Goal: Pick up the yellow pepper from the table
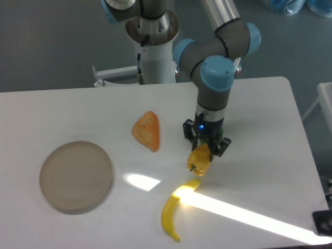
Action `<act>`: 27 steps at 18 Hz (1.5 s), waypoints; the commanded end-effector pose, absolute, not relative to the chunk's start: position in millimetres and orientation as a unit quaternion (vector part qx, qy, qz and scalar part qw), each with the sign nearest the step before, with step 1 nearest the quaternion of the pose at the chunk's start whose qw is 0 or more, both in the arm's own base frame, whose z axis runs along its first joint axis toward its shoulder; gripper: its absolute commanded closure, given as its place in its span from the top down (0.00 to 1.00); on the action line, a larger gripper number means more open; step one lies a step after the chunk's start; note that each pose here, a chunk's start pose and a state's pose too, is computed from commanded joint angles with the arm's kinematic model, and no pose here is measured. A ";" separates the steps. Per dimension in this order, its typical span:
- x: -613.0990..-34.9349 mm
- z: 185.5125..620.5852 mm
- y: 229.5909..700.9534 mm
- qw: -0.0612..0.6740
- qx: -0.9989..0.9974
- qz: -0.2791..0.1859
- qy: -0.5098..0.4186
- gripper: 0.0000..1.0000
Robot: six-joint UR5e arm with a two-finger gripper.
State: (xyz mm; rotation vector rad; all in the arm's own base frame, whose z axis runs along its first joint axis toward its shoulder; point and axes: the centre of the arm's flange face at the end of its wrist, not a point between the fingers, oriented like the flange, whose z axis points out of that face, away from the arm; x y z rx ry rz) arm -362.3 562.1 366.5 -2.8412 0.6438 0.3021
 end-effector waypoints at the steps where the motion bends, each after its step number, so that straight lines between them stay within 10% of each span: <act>1: -372.0 374.2 560.0 0.097 -0.965 0.095 0.226 0.39; 27: -398.7 391.2 551.2 0.087 -0.957 0.109 0.254 0.39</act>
